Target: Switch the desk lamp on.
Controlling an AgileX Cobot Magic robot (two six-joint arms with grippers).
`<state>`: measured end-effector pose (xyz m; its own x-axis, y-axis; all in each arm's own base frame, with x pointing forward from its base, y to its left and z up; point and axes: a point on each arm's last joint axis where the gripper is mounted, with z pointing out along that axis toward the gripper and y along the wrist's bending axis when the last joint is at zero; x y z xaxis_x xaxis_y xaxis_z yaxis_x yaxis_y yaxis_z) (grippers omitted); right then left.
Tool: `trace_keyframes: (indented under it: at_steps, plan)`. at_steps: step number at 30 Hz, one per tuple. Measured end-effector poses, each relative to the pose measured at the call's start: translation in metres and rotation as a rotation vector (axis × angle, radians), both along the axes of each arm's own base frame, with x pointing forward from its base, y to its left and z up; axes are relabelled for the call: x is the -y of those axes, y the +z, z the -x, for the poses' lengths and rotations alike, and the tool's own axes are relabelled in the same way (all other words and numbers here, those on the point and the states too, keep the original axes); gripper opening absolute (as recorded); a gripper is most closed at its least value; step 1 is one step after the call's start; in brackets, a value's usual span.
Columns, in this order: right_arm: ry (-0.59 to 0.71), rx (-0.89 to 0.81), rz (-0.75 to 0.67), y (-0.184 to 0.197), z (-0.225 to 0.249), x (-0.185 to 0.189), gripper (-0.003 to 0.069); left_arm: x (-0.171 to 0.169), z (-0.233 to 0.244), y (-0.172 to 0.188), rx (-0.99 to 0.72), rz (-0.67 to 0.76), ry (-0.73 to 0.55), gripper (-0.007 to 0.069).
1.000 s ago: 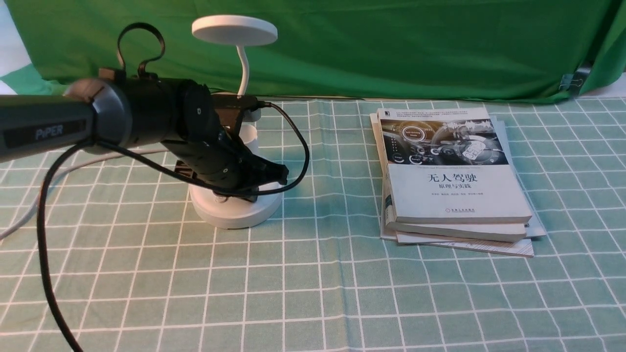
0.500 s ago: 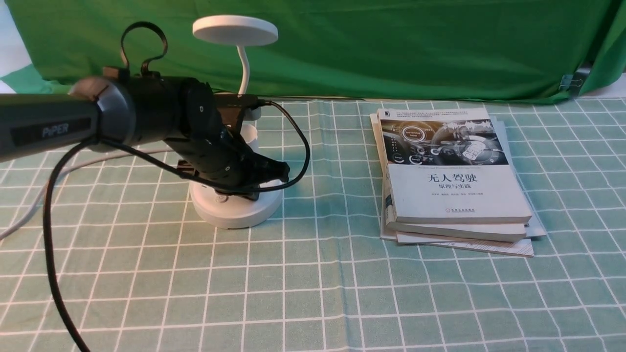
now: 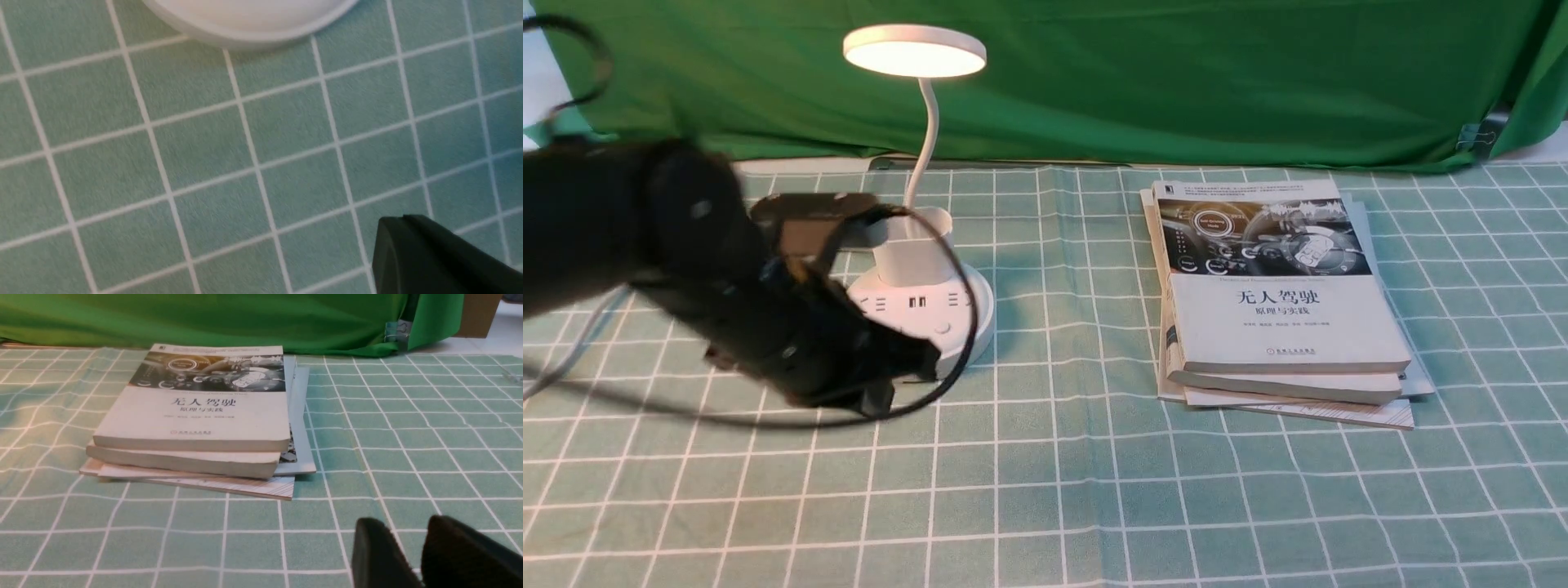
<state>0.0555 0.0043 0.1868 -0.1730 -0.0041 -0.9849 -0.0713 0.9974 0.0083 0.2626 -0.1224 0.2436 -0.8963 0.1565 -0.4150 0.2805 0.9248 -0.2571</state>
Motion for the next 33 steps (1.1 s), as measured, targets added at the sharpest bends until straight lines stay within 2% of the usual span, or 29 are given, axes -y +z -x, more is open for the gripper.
trace_keyframes:
  at_steps: [2,6,12,20,27,33]
  plan:
    - [0.0,0.0,0.0,0.0,0.0,0.0,0.0241,-0.005,0.02,0.012,0.071,0.062,0.004,0.0002]
    - [0.0,0.0,0.0,0.0,0.0,0.0,0.0241,-0.023,0.067,0.044,0.358,0.218,0.031,0.0001]
    - [0.0,0.0,0.0,0.0,0.0,0.0,0.0241,-0.048,0.12,0.061,0.601,0.319,0.084,0.0001]
    - [0.0,0.0,0.0,0.0,0.0,0.0,0.0241,-0.063,0.156,0.071,0.751,0.357,0.07,0.0001]
    - [0.0,0.0,0.0,0.0,0.0,0.0,0.0241,-0.067,0.161,0.073,0.806,0.301,0.037,0.0001]
    - [0.0,0.002,0.0,0.0,0.0,0.0,0.0241,-0.075,0.169,0.054,0.9,0.261,0.058,0.0001]
